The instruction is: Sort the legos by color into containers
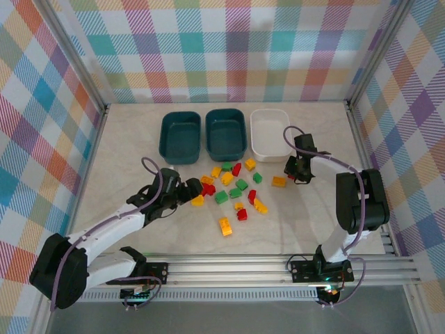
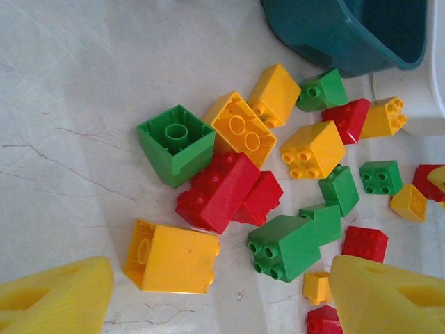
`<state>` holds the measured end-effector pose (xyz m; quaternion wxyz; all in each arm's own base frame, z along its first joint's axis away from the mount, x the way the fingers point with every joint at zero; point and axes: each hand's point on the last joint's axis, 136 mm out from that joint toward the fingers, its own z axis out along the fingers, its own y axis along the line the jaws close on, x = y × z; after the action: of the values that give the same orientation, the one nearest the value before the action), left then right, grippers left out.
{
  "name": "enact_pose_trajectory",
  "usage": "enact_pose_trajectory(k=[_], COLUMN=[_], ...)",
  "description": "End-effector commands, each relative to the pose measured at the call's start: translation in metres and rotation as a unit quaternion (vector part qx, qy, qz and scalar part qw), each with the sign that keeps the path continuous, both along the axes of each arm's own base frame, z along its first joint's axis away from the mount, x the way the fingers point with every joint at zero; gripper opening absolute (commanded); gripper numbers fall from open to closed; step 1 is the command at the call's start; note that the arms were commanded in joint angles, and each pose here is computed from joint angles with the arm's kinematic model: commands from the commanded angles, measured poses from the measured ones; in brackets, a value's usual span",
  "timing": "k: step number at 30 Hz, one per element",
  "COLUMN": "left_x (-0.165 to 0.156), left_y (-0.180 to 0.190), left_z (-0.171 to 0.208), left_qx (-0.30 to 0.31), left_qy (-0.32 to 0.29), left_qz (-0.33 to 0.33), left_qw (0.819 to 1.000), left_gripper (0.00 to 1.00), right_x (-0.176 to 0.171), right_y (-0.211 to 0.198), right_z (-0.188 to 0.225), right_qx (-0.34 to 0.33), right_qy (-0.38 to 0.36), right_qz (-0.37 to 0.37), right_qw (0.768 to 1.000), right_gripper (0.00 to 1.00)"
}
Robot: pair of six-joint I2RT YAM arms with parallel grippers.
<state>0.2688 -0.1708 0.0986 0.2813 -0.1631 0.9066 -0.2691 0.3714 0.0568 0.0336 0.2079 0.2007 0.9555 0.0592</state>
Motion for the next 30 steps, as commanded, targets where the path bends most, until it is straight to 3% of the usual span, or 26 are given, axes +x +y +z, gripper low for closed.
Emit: enact_pose_trajectory(k=[1,6,10,20,25,30], left_x=[0.007,0.009,0.014,0.010,0.007,0.003], left_y=[-0.003,0.006,0.026,0.030,0.030,0.032], left_z=[0.009,0.016,0.016,-0.005,-0.006,-0.006], left_qx=[0.007,0.033,0.083,0.099,0.105,0.102], left_qy=[-0.017,-0.024,-0.019,0.040,0.053,0.051], left_qz=[-0.002,0.009,0.049,0.038,0.030,0.030], left_qw=[1.000,0.999,0.995,0.994,0.993,0.993], left_gripper=[0.81,0.82,0.86,0.87,0.87,0.88], right_x=[-0.008,-0.005,0.022,0.103,0.117,0.108], right_y=[-0.006,-0.003,0.024,0.076,0.081,0.076], right_z=[0.016,0.068,0.111,0.082,0.076,0.107], right_qx=[-0.032,-0.056,-0.044,0.012,0.008,0.000], right_qy=[-0.014,-0.078,-0.134,-0.099,-0.087,-0.120], right_qz=[0.005,0.015,0.052,0.102,0.108,0.103], right_qw=[0.999,0.995,0.989,0.990,0.990,0.987], right_gripper=[0.29,0.29,0.29,0.33,0.49,0.56])
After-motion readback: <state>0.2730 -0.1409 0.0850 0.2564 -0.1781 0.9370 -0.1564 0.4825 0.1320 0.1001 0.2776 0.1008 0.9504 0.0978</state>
